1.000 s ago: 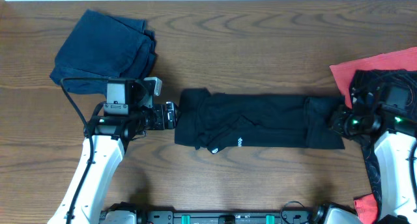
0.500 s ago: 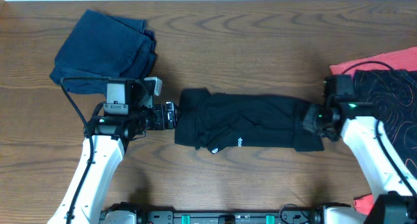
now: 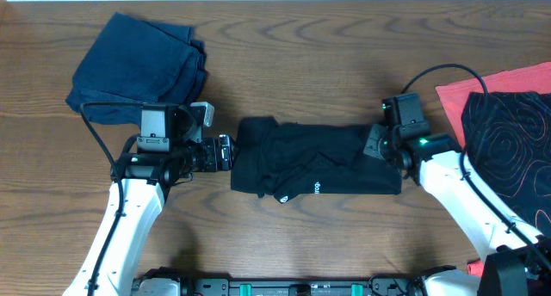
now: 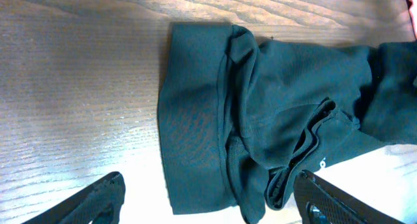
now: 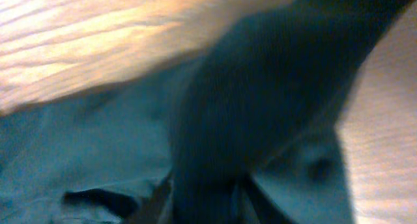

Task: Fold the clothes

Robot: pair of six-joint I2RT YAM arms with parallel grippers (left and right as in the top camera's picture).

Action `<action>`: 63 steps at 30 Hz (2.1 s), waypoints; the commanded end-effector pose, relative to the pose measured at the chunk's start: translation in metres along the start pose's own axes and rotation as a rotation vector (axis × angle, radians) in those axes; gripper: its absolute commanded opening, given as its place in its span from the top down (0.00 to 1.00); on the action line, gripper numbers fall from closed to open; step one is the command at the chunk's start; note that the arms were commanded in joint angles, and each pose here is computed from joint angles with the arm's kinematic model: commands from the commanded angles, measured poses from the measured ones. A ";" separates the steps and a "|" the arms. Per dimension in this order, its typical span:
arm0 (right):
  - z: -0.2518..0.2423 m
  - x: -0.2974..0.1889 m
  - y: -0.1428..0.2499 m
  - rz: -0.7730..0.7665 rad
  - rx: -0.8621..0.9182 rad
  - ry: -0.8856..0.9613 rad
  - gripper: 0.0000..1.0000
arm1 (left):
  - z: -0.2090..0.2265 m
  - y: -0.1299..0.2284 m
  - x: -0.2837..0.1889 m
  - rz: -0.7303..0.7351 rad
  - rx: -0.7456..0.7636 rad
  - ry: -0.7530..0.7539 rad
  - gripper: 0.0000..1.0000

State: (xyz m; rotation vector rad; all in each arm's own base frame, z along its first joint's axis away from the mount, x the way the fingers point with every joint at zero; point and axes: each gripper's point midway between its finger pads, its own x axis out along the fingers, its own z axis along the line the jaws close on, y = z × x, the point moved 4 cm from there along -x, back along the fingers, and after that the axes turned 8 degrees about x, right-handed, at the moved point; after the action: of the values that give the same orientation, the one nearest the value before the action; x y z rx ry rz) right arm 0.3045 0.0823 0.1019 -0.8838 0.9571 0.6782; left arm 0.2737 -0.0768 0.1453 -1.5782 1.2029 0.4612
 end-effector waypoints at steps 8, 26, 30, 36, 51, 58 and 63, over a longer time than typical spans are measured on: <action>0.009 -0.001 0.008 0.021 -0.066 -0.010 0.88 | -0.001 -0.005 -0.004 -0.013 0.011 0.005 0.16; -0.003 0.014 0.042 0.209 -0.099 0.004 0.40 | -0.001 -0.006 -0.004 -0.013 0.011 0.005 0.16; -0.002 0.021 0.052 0.258 -0.116 0.004 0.86 | -0.001 -0.005 -0.004 -0.013 0.011 0.005 0.16; -0.020 -0.009 0.027 0.185 -0.247 0.142 0.99 | -0.001 -0.006 -0.004 -0.014 0.012 0.005 0.16; -0.003 -0.014 0.037 0.254 -0.385 0.119 0.99 | -0.001 -0.008 -0.004 -0.026 0.017 0.005 0.15; 0.001 0.000 0.060 0.334 -0.468 0.155 0.99 | -0.001 -0.008 -0.004 -0.023 0.016 0.005 0.15; -0.004 -0.010 0.057 0.305 -0.484 0.192 0.99 | -0.001 -0.007 -0.004 -0.022 0.015 0.005 0.16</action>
State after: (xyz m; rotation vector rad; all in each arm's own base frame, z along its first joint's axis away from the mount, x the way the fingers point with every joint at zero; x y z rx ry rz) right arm 0.2532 0.1083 0.0835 -1.2117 1.1523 1.1467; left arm 0.2744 -0.0768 0.1457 -1.5787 1.1999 0.4576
